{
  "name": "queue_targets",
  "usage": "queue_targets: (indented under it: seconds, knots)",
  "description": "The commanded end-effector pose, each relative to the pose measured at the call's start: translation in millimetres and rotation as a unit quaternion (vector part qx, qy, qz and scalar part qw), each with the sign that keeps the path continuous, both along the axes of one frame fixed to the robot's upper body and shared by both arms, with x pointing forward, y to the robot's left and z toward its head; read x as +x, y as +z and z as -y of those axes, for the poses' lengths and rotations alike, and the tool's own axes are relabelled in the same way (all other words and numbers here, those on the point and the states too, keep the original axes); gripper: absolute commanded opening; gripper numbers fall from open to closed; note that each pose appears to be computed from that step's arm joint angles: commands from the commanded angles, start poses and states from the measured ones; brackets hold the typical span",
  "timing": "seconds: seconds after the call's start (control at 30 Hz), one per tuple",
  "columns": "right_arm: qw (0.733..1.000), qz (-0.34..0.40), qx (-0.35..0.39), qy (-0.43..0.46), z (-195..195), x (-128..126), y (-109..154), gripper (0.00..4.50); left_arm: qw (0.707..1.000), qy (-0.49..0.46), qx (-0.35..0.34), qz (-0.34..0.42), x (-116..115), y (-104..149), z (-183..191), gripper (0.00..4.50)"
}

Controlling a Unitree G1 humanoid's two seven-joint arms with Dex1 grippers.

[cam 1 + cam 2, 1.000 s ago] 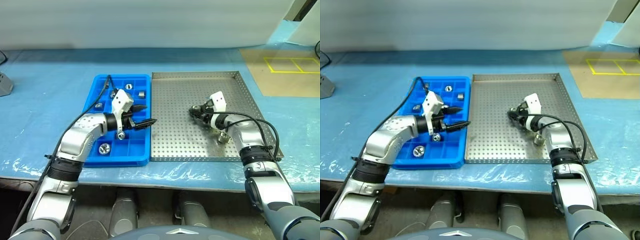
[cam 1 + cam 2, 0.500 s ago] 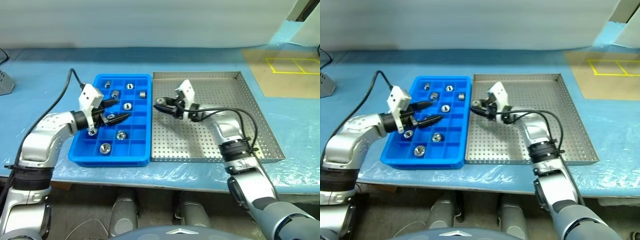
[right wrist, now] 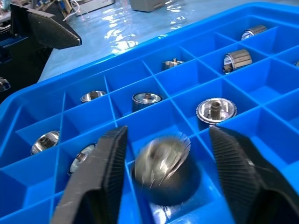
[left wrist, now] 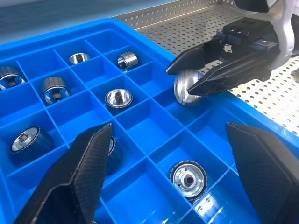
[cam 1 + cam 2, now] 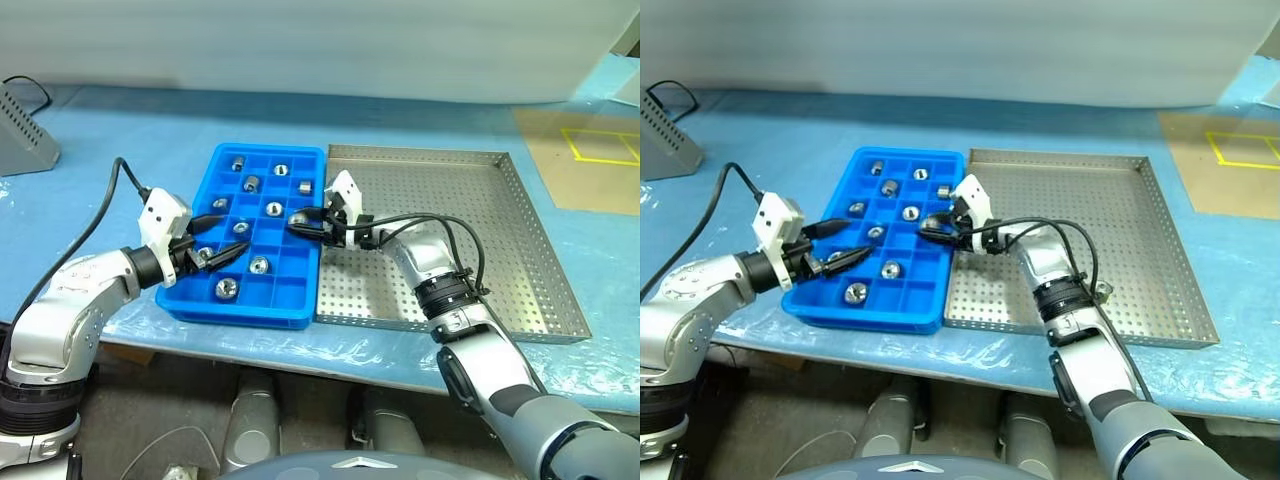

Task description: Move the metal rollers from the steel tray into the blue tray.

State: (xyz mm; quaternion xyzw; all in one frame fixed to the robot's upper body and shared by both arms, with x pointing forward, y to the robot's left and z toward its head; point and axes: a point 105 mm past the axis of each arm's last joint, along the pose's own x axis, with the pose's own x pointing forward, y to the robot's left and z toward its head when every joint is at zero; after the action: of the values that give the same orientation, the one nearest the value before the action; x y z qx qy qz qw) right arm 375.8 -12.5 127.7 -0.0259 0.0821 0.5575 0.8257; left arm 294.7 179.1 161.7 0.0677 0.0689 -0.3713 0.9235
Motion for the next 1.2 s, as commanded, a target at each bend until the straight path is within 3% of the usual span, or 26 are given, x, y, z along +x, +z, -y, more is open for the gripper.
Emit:
queue_targets:
  seconds: [0.03,0.13,0.3,0.5,0.67,0.8,0.97,1.2]
  knots:
    - [1.0,0.02,0.005,0.008,-3,-1,12,3.57,1.0,-0.004,-0.003,0.021,-2,12,1,4.08]
    - [0.999,0.032,0.007,-0.009,3,3,16,3.57,1.0,-0.016,-0.003,0.02,0,12,7,4.08]
    - [0.997,0.063,0.018,-0.036,36,5,44,3.57,0.998,-0.057,-0.015,0.018,7,13,26,4.08]
    - [0.997,0.065,-0.035,-0.035,96,-29,53,3.57,0.991,-0.128,-0.031,0.009,14,6,63,4.08]
    - [0.991,0.022,-0.116,-0.068,152,-66,38,3.57,0.983,-0.179,-0.042,0.008,18,2,89,4.08]
    - [0.982,-0.011,-0.149,-0.116,186,-80,27,3.57,0.979,-0.199,-0.052,-0.001,20,-6,100,4.08]
    - [0.967,-0.056,-0.162,-0.19,224,-80,1,3.57,0.975,-0.216,-0.055,-0.005,21,-13,109,4.08]
    - [0.954,-0.086,-0.162,-0.237,243,-78,-25,3.57,0.973,-0.223,-0.063,0.0,19,-11,126,4.08]
